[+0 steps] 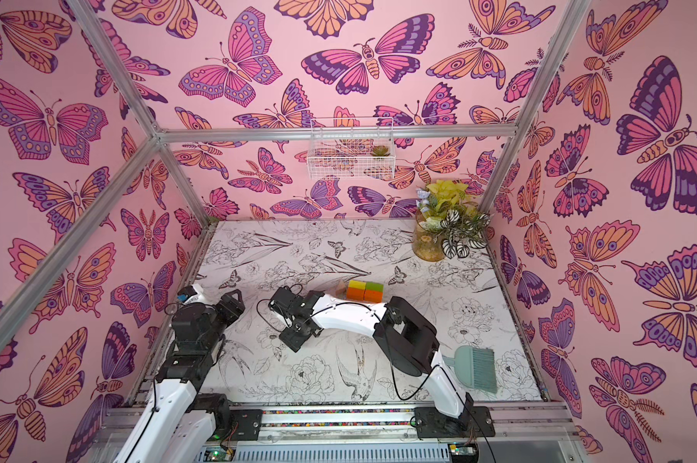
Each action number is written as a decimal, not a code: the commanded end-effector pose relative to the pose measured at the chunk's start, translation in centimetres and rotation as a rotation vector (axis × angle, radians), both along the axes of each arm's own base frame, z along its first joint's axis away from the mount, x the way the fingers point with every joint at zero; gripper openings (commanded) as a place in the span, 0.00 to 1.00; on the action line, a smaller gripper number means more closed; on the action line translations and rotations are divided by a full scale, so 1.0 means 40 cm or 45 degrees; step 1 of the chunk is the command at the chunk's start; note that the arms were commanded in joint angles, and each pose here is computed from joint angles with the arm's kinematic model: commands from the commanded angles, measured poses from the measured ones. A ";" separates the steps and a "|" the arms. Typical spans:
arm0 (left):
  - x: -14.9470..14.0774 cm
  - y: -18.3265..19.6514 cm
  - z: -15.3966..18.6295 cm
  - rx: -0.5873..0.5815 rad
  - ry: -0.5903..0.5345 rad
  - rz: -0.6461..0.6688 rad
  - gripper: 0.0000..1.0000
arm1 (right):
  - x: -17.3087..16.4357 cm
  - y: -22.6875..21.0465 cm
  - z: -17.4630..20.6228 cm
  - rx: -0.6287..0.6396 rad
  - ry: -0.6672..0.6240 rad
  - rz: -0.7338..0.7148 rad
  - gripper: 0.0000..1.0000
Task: Assemble a piece of candy with building blocks
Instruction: Pick up the building block from the center of the board, then place the building block at the center of the board, then adjust the building block at the center of the board.
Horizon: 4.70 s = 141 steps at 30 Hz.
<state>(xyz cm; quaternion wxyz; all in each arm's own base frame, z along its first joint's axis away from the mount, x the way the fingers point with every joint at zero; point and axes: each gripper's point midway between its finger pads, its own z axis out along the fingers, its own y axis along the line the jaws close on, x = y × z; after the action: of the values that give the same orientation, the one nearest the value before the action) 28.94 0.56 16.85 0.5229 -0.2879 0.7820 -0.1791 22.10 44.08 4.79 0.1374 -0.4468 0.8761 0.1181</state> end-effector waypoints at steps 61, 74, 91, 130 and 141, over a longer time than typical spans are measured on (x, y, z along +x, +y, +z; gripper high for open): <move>0.055 -0.032 -0.012 -0.049 0.044 -0.116 0.73 | 0.286 -0.708 0.250 -0.135 -0.377 -0.906 0.29; 0.065 -0.048 -0.009 -0.070 0.050 -0.158 0.72 | 0.407 -0.882 0.107 -0.095 -0.271 -1.381 0.30; 0.058 -0.059 -0.015 -0.083 0.052 -0.184 0.72 | 0.517 -0.870 0.017 0.034 -0.234 -1.589 0.31; 0.055 -0.067 -0.003 -0.090 0.046 -0.202 0.62 | 0.350 -0.879 0.014 0.021 -0.199 -1.460 0.00; 0.045 -0.066 -0.010 -0.100 0.044 -0.193 0.61 | 0.420 -0.825 -0.031 0.104 -0.174 -1.424 0.00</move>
<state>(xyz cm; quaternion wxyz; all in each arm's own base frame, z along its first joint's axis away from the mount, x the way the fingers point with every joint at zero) 30.85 -1.89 16.12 0.4778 -0.2574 0.8051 -0.2392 37.01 9.71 2.77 0.2303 0.0947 0.9684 0.0118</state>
